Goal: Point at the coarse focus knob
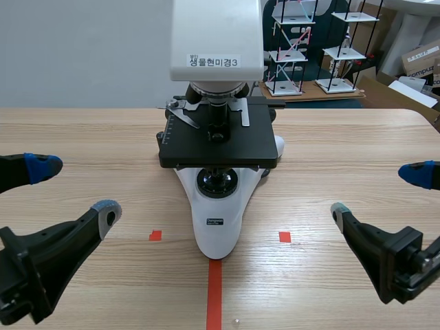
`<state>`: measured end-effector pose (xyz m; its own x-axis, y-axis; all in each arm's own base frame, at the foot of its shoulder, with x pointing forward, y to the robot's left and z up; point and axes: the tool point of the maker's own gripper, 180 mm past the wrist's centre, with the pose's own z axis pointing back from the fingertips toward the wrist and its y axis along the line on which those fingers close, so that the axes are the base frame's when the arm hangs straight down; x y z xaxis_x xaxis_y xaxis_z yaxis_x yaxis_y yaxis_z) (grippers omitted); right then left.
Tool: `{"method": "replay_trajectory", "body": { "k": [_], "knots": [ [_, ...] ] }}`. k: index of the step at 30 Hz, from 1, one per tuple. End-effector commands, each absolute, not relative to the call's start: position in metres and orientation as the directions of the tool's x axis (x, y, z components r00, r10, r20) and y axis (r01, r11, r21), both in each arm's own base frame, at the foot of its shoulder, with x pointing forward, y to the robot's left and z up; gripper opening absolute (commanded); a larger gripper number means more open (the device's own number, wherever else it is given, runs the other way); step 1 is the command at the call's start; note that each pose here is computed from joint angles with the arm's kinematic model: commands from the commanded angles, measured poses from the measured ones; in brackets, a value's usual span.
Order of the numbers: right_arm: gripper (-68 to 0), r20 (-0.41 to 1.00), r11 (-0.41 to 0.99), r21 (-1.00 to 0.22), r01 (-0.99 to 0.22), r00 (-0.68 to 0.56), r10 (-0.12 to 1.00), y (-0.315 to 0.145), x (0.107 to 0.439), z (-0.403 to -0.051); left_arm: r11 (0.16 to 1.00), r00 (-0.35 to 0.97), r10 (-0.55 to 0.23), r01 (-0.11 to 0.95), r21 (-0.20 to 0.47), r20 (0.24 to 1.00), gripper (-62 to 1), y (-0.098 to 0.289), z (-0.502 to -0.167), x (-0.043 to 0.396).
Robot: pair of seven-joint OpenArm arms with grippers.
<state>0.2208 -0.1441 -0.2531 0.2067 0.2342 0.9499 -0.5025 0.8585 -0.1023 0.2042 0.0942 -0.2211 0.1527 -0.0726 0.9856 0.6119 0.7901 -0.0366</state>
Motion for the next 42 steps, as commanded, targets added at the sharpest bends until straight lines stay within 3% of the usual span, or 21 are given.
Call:
{"method": "replay_trajectory", "body": {
  "k": [1,33,42],
  "knots": [
    [-1.8,0.957,0.856,-0.112,-0.504,0.177,0.230,-0.144,0.225,-0.245,0.791,0.131,-0.055,0.611,-0.037,0.990,-1.1,0.094,-0.213,0.205],
    [-3.2,0.955,0.852,-0.126,-0.508,0.169,0.242,-0.144,0.225,-0.244,0.791,0.131,-0.055,0.611,-0.037,0.990,-1.1,0.094,-0.213,0.205],
    [-35.0,0.946,0.810,-0.228,-0.540,0.073,0.316,-0.145,0.241,-0.227,0.791,0.131,-0.055,0.611,-0.037,0.990,-1.1,0.094,-0.213,0.205]
  ]
}}
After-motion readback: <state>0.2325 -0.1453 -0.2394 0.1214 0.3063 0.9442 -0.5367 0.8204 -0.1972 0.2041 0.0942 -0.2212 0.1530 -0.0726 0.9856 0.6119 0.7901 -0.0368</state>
